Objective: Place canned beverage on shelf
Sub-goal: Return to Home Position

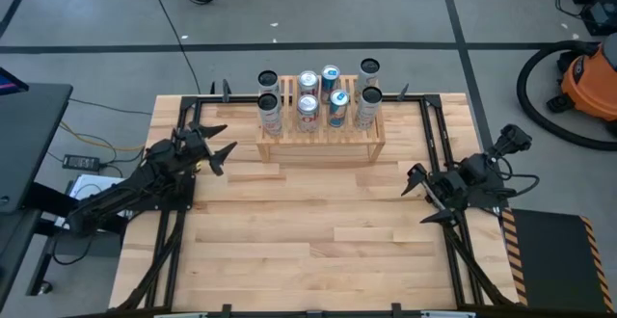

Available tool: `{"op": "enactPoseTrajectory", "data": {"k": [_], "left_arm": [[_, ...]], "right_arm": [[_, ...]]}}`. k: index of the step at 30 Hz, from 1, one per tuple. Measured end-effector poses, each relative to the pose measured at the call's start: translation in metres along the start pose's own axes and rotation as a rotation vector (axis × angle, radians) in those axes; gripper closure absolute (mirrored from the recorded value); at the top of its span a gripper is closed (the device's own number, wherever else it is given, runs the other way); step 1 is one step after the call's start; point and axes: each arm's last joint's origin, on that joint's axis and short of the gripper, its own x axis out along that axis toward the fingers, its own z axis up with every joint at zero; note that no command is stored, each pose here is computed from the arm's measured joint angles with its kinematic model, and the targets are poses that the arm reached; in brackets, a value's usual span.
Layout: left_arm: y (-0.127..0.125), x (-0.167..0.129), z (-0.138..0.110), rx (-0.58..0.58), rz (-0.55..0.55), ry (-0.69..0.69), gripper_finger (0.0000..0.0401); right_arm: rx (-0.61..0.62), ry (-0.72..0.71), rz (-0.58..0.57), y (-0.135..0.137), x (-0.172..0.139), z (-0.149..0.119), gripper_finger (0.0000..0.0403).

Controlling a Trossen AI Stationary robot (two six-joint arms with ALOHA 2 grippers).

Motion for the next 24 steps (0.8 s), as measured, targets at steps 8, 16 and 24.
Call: {"op": "enactPoseTrajectory", "data": {"k": [8,16,24], "left_arm": [[-0.015,-0.002,0.001,-0.011,-0.16,-0.006,0.0087],[-0.025,-0.004,0.001,-0.017,-0.261,-0.011,0.0087],[-0.036,-0.008,0.002,-0.025,-0.379,-0.015,0.0087]], "right_arm": [[-0.033,-0.002,-0.115,-0.011,0.0,0.0,0.001],[-0.078,-0.004,-0.266,-0.026,-0.002,0.001,0.001],[-0.113,-0.006,-0.389,-0.037,-0.006,0.002,0.001]]}}
